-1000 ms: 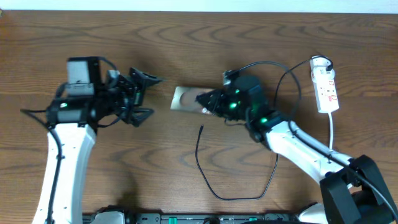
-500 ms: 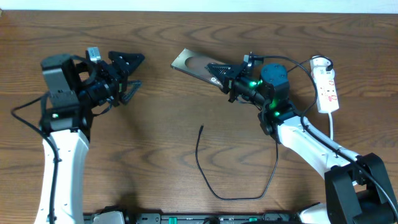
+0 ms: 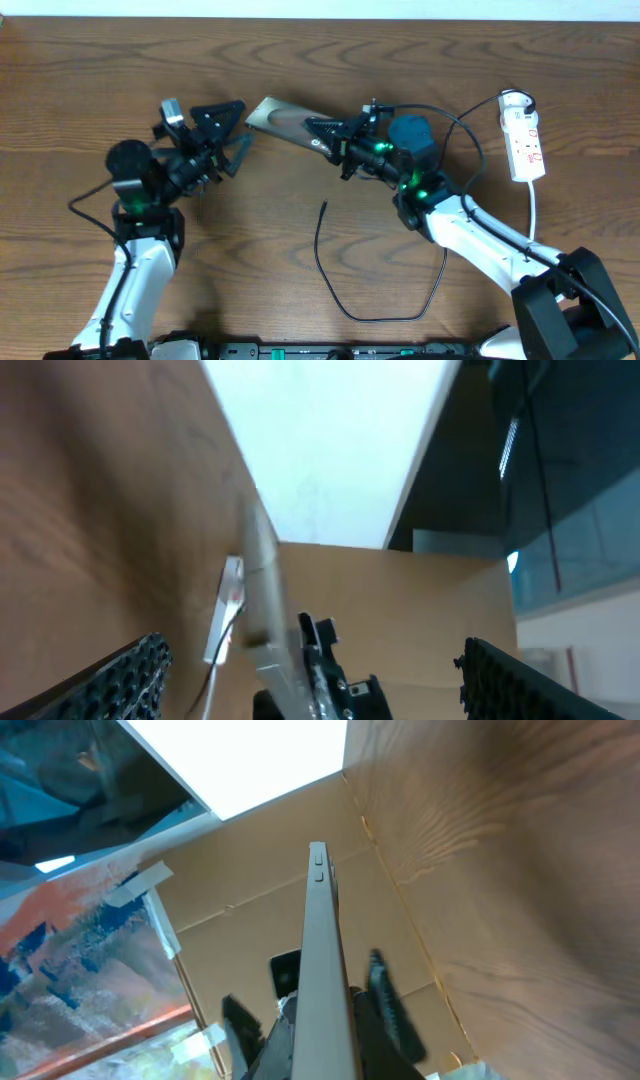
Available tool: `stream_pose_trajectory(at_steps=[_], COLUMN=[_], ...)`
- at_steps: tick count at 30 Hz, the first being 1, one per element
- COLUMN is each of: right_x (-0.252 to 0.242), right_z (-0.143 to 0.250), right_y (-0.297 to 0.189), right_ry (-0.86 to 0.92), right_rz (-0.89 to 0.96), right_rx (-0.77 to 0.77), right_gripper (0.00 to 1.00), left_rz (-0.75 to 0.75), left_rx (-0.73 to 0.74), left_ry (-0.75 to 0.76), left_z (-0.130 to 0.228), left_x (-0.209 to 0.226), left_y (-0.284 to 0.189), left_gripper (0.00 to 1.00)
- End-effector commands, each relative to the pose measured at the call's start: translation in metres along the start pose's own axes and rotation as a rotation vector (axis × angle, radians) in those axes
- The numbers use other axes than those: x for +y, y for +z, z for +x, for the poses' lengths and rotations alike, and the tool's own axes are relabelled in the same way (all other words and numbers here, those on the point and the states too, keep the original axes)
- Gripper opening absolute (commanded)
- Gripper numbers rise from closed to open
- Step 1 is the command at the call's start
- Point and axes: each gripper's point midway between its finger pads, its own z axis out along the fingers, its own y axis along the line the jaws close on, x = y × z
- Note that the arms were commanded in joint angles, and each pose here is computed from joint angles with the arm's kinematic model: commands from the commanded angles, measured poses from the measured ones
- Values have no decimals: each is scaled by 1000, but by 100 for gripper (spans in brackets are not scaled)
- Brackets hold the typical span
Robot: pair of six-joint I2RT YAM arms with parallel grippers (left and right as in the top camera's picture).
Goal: Plug charger to phone and switch on socket
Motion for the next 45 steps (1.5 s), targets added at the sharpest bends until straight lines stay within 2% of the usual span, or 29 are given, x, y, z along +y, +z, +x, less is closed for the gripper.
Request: stream_pose_trajectory(at_steps=[1, 15, 16, 20, 23, 26, 28, 30, 37, 39, 45], right_x=[17, 12, 12, 11, 11, 11, 11, 11, 10, 9, 9], right_z=[9, 41, 42, 44, 44, 44, 44, 44, 46, 47, 49], right_y=[4, 15, 15, 16, 16, 16, 16, 16, 17, 17, 18], right_ry=[-16, -119, -123, -137, -138, -140, -153, -156, -171, -171, -172], right_rz=[-56, -60, -59, -57, -58, -58, -58, -58, -56, -55, -55], right_rx=[-17, 20, 23, 27, 26, 25, 25, 25, 23, 24, 24], right_gripper=[1, 1, 1, 1, 1, 1, 1, 1, 1, 1, 1], left_rz=[-3, -7, -7, -7, -7, -7, -7, -7, -7, -7, -8], left_rx=[-22, -48, -48, -49, -48, -48, -48, -48, -48, -47, -47], left_ry=[-53, -127, -127, -126, -125, -121, -121, -117, -114, -114, -102], left_z=[3, 9, 9, 8, 9, 9, 9, 9, 9, 9, 9], left_x=[4, 5, 5, 5, 5, 5, 5, 5, 5, 5, 5], left_y=[4, 14, 14, 14, 14, 14, 14, 14, 14, 14, 14], left_gripper=[90, 90, 88, 61, 57, 47, 45, 37, 30, 25, 22])
